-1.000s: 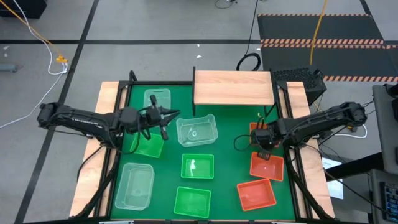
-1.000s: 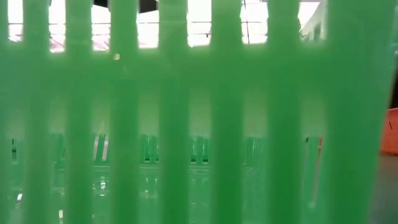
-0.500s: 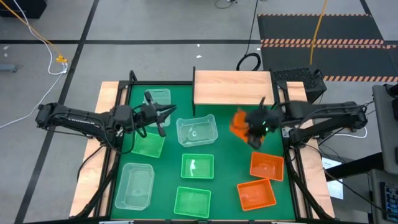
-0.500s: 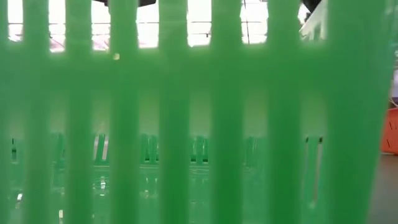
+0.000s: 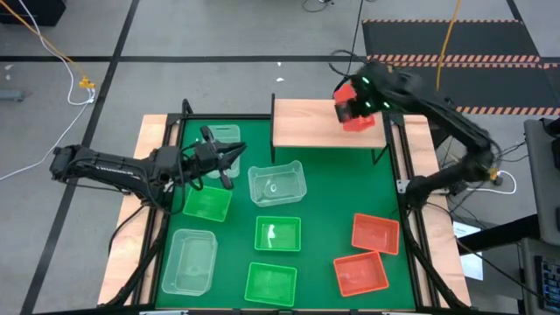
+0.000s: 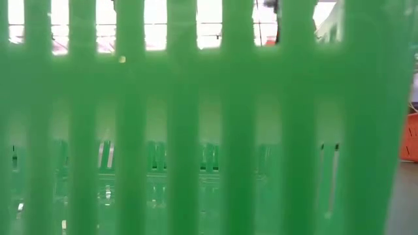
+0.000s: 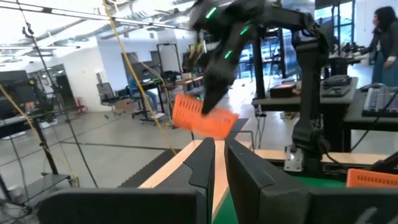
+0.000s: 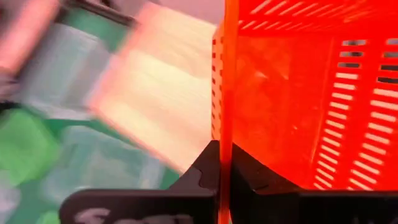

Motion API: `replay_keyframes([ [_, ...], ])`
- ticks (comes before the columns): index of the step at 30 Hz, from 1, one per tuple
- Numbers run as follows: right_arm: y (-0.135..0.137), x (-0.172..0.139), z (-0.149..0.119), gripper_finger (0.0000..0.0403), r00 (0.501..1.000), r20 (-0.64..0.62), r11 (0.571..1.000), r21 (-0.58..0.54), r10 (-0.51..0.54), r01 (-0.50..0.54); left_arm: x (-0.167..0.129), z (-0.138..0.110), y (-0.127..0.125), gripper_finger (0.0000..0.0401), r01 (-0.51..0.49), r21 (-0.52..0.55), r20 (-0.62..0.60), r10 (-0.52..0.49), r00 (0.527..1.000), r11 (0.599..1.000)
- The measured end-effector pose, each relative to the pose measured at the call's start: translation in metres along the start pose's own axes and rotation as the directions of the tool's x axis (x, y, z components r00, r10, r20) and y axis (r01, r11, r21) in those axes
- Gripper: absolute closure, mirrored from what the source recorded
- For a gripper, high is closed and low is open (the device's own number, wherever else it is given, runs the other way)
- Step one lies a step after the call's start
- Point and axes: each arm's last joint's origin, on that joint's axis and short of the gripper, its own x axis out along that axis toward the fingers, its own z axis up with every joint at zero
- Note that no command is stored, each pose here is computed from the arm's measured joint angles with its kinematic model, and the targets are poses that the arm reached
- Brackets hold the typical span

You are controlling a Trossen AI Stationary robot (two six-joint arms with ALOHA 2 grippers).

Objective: Stack baskets on shelf by color
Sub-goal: Put the top orange bin on the shelf, then adjust the orange bin on the shelf

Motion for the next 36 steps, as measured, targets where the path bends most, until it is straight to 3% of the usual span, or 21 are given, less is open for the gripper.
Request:
replay_keyframes([
  [7,-0.043,0.052,0.023,0.0402,0.938,-0.295,0.978,0.041,-0.184,0.205,0.003,-0.006,0.006,0.0359,-0.027,0.021,-0.045,0.028,0.999,0.999],
  [14,-0.049,0.050,0.029,0.0386,0.951,-0.261,0.978,0.081,-0.164,0.191,0.005,-0.012,0.012,0.0359,-0.051,0.041,-0.094,0.055,0.994,0.998],
  [23,-0.045,0.032,0.027,0.0300,0.974,-0.178,0.981,0.115,-0.137,0.159,0.006,-0.014,0.014,0.0359,-0.065,-0.008,-0.110,0.064,0.992,0.998],
  [25,-0.044,0.027,0.026,0.0278,0.978,-0.162,0.987,0.074,-0.132,0.145,0.006,-0.014,0.014,0.0359,-0.063,-0.015,-0.109,0.061,0.992,0.998],
  [28,-0.043,0.012,0.021,0.0254,0.984,-0.136,0.988,-0.119,-0.116,0.100,0.006,-0.014,0.014,0.0359,-0.062,-0.013,-0.109,0.061,0.992,0.998],
  [30,-0.040,-0.003,0.011,0.0248,0.984,-0.153,0.942,-0.334,-0.089,0.034,0.005,-0.014,0.014,0.0359,-0.061,-0.002,-0.113,0.060,0.992,0.998],
  [32,-0.038,-0.019,-0.005,0.0249,0.972,-0.208,0.848,-0.530,-0.107,-0.020,0.005,-0.015,0.013,0.0359,-0.057,0.020,-0.119,0.059,0.991,0.998],
  [36,-0.027,-0.033,-0.027,0.0258,0.947,-0.272,0.684,-0.724,-0.171,-0.084,0.005,-0.015,0.013,0.0359,-0.043,0.109,-0.127,0.057,0.990,0.993],
])
